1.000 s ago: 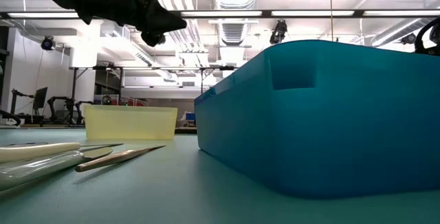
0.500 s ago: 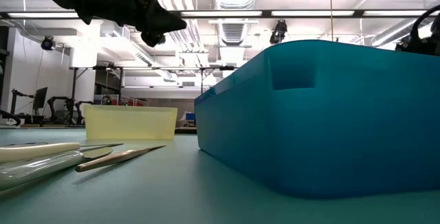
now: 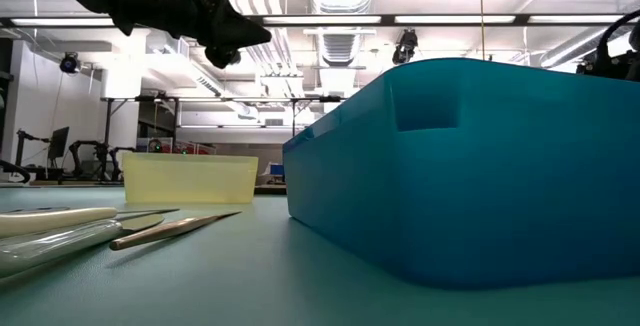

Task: Sort silverware by color (type)
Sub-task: Put the bottom right green knife into the white bin

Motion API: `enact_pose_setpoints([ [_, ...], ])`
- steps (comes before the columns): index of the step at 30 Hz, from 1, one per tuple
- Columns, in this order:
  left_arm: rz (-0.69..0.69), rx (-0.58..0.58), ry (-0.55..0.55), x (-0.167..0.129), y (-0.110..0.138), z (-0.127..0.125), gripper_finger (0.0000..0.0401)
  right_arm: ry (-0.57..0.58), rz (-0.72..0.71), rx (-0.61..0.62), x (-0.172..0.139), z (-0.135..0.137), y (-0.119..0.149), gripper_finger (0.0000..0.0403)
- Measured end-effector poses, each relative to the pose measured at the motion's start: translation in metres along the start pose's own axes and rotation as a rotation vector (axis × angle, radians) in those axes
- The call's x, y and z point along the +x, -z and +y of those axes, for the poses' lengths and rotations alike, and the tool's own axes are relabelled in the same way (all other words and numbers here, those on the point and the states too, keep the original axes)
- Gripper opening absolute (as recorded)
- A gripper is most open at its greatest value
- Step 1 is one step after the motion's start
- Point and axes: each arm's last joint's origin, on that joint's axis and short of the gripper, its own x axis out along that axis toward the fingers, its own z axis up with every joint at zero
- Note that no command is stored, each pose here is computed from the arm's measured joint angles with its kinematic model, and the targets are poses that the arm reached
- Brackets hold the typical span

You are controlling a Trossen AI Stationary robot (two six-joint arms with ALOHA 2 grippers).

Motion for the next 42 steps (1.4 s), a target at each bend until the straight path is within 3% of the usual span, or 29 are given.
enact_pose_setpoints([
  [7, -0.002, 0.000, 0.000, 0.000, 0.000, 0.000, 0.0000, 0.054, 0.124, 0.217, -0.001, -0.004, 0.003, 0.0018],
  [18, -0.007, 0.002, 0.000, 0.000, -0.001, 0.000, 0.0000, -0.010, 0.072, 0.146, 0.001, 0.001, -0.004, 0.0147],
  [24, -0.008, 0.002, 0.000, 0.000, -0.001, 0.000, 0.0000, 0.001, 0.031, 0.151, 0.003, 0.000, -0.016, 0.0168],
  [33, -0.007, -0.004, 0.000, 0.000, -0.001, 0.000, 0.0000, 0.058, 0.022, -0.115, 0.013, 0.000, -0.024, 0.0169],
  [42, -0.007, -0.005, -0.001, 0.000, -0.001, 0.000, 0.0000, 0.086, 0.052, -0.198, 0.032, 0.007, -0.021, 0.0168],
])
